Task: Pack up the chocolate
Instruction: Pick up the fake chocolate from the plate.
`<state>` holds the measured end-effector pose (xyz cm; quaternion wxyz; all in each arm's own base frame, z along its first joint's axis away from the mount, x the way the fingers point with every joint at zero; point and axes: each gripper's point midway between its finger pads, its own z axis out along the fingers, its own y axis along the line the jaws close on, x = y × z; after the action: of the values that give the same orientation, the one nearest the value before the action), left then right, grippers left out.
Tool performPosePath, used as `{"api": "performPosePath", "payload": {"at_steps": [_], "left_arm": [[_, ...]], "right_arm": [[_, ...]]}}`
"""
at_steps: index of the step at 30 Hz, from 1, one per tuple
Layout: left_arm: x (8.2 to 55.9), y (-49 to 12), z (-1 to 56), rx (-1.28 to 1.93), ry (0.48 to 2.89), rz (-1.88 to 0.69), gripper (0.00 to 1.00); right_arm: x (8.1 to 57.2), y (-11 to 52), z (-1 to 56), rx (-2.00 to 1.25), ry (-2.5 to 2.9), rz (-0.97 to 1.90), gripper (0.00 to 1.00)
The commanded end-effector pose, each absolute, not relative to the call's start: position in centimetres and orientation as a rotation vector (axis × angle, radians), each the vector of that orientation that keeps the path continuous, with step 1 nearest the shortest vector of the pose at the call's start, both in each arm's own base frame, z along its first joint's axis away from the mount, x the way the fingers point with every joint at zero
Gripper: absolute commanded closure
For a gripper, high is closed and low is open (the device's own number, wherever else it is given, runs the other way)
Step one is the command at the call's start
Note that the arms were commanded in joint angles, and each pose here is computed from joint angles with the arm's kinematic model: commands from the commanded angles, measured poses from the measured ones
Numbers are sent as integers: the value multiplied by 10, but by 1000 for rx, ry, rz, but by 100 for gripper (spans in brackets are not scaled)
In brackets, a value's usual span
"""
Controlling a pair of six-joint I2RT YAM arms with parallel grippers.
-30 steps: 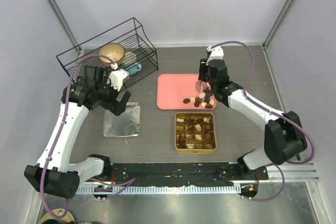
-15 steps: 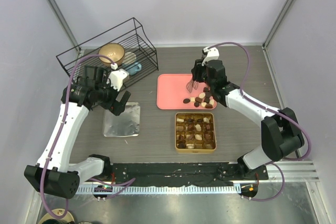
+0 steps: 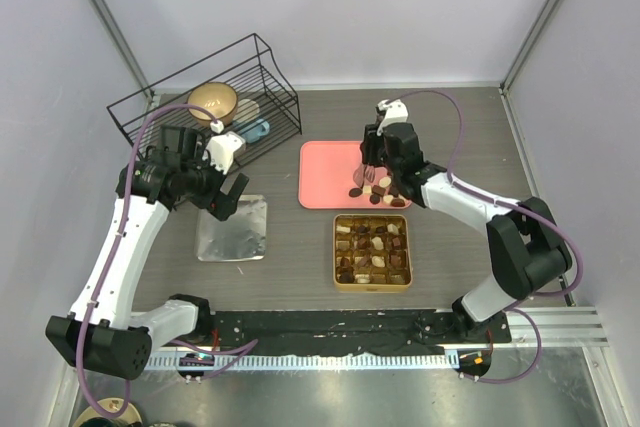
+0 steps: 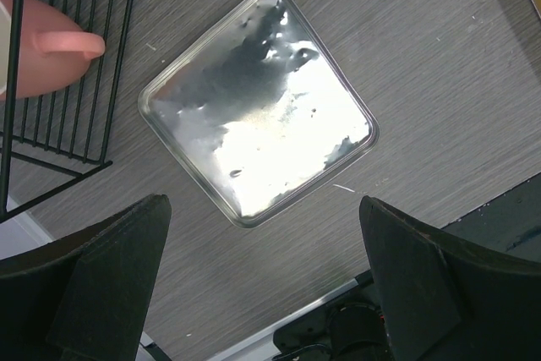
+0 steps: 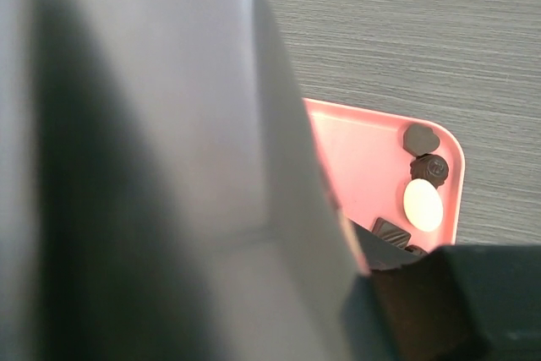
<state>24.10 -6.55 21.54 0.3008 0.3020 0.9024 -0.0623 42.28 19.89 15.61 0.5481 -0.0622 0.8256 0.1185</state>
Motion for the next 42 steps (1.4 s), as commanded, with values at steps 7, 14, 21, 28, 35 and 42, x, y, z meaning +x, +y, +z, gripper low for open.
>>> {"api": "performPosePath", "payload": {"at_steps": [7,14,21,28,35,42], "left_arm": [[240,-62,230,790,2348,-140,0],[239,-64,235,793,2336,-150,0],[238,-63,237,796,2333,-146,0],[237,-63,238,792,2336,-147,0],[236,-64,236,785,2353,-159,0],[235,-64,235,790,2346,-158,0]], "right_arm": [[404,199,160,-144,1938,220,55],[384,196,153,-151,1955,191,55],[378,197,152,-144,1945,204,59],[386,200,187,-147,1858,216,73],[381,207,266,-152,1751,271,76],[330,194,294,-159,1760,338,76]]}}
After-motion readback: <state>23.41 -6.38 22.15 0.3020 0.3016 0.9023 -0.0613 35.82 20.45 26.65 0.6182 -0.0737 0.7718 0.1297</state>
